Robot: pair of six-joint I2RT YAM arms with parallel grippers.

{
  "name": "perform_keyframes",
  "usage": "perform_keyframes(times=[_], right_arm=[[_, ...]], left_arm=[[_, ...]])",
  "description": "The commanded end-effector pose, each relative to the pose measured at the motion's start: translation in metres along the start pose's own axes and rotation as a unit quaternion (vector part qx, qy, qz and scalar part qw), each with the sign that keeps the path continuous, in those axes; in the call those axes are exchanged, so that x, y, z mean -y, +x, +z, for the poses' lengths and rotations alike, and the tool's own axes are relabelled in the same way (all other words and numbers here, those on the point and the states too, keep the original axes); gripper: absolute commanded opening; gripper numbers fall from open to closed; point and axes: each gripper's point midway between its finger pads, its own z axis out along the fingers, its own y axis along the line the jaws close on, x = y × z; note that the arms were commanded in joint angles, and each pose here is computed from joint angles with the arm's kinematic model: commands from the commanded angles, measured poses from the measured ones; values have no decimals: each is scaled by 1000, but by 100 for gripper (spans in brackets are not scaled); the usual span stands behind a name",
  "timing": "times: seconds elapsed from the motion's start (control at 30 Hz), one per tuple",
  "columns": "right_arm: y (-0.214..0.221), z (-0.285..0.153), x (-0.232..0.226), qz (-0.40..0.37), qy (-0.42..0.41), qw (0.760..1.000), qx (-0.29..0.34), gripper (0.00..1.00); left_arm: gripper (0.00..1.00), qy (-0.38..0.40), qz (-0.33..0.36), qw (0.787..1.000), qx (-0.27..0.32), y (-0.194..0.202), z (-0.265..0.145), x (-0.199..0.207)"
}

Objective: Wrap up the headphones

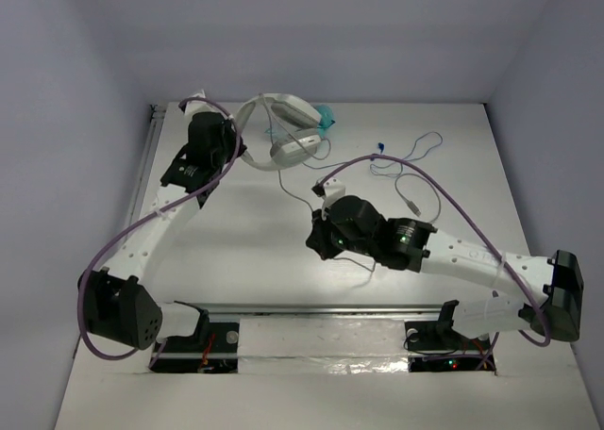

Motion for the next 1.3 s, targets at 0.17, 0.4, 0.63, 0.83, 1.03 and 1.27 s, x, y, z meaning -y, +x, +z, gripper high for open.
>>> perform_keyframes(times=[0.17, 0.4, 0.63, 0.83, 1.03, 1.27], right_arm=[[-26, -32, -7, -12, -10, 999, 36, 0], [-57, -46, -58, -50, -113, 992, 37, 0], [-64, -28, -63, -64, -104, 992, 29, 0], [-98, -36, -49, -93, -41, 993, 67, 0], [-107, -32, -7, -122, 80, 986, 76, 0], [-115, -39, 17, -113, 117, 982, 97, 0]], left_arm=[[0, 31, 76, 997, 9, -33, -13, 27], [0, -9, 103, 995, -5, -3, -3, 4], [0, 6, 141, 990, -30, 20, -3, 23], [0, 17, 221, 971, -87, 67, -11, 31], [0, 22, 246, 962, -118, 91, -29, 9], [0, 1, 247, 963, -110, 90, -40, -10]])
